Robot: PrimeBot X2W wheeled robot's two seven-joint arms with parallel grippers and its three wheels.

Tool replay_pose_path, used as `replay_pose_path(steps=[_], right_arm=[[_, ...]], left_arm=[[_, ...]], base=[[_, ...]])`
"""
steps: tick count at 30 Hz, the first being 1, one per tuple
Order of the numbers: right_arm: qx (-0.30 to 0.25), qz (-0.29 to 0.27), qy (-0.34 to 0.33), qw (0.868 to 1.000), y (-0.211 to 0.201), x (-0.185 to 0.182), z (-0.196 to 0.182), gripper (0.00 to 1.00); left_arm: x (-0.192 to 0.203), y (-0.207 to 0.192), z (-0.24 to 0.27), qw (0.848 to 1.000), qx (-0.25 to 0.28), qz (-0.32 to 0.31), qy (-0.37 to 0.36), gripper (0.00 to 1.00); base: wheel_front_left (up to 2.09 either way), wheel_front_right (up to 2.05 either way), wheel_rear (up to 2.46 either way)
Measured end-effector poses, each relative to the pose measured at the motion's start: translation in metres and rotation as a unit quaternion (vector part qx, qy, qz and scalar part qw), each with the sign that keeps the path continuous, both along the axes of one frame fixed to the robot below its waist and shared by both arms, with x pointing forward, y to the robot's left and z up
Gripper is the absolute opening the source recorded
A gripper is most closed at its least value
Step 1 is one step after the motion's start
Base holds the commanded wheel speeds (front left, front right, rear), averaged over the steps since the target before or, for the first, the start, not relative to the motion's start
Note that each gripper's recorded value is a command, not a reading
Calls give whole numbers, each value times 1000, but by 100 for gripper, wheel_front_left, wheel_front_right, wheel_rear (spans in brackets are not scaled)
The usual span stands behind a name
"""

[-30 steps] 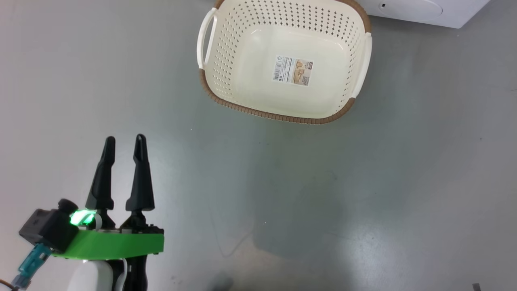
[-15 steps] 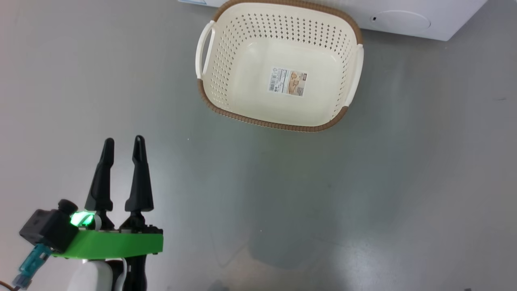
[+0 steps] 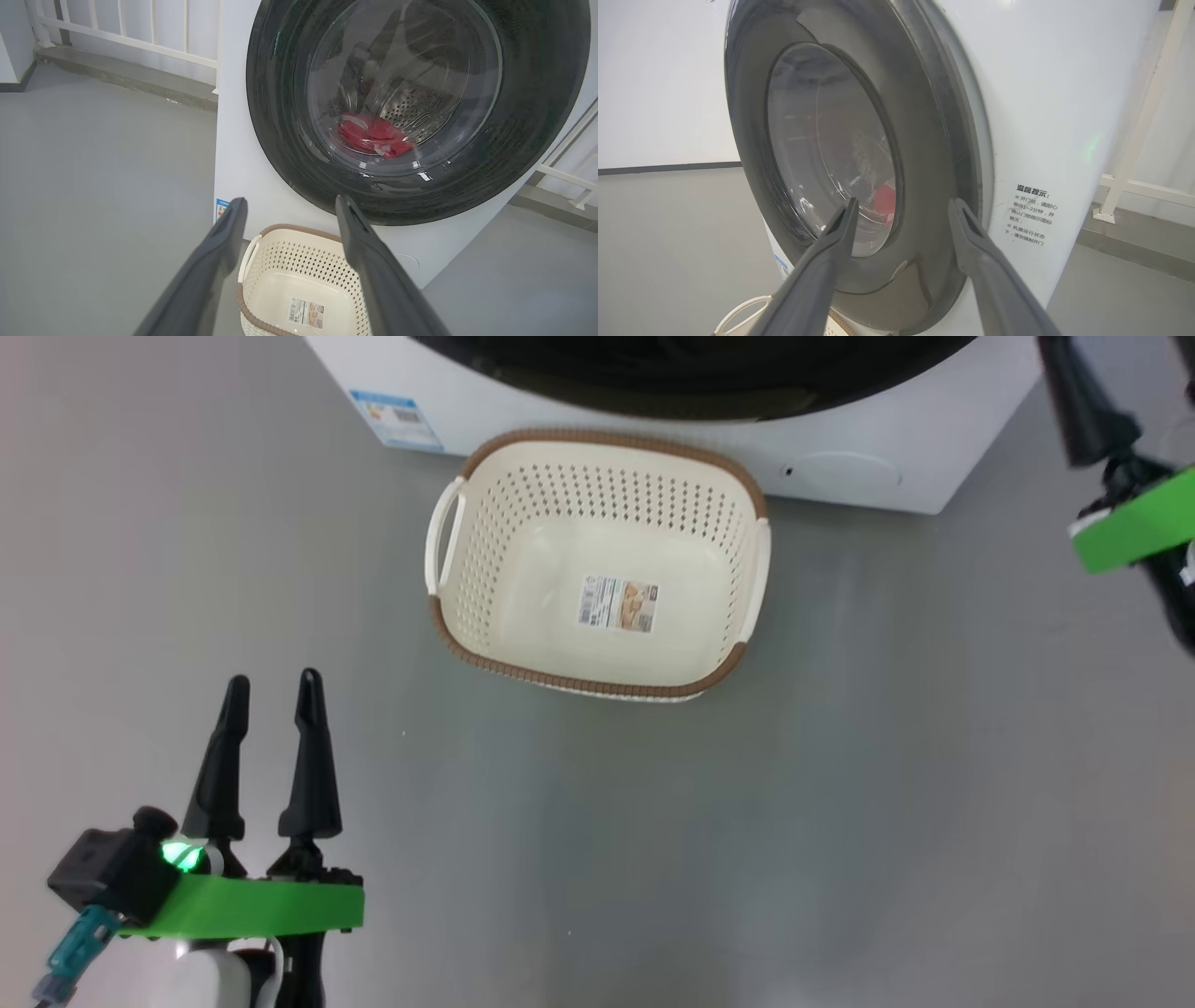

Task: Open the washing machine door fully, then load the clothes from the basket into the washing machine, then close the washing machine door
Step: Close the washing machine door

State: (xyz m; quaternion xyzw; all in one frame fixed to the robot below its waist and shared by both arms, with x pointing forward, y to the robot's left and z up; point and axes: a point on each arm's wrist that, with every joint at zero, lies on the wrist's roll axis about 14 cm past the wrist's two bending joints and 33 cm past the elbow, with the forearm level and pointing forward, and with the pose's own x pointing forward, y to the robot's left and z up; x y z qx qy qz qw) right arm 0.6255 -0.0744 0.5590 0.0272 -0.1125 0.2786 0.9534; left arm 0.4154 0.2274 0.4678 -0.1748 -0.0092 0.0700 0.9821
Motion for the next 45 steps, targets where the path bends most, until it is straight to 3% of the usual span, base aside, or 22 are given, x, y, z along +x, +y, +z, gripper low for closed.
replay_pose_path(steps=[10, 29, 45], right_arm=[[28, -25, 30, 999, -20, -62, 0, 100], [81, -143, 40, 986, -103, -167, 7, 100], [74, -199, 65, 975, -137, -216, -18, 100]], left_arm=[[-10, -10, 21, 999, 6, -17, -28, 100], [-26, -50, 54, 994, -4, -80, -75, 100], [-30, -65, 62, 990, 0, -107, -88, 100]], base=[[0, 0, 0], [0, 0, 0], [0, 0, 0]])
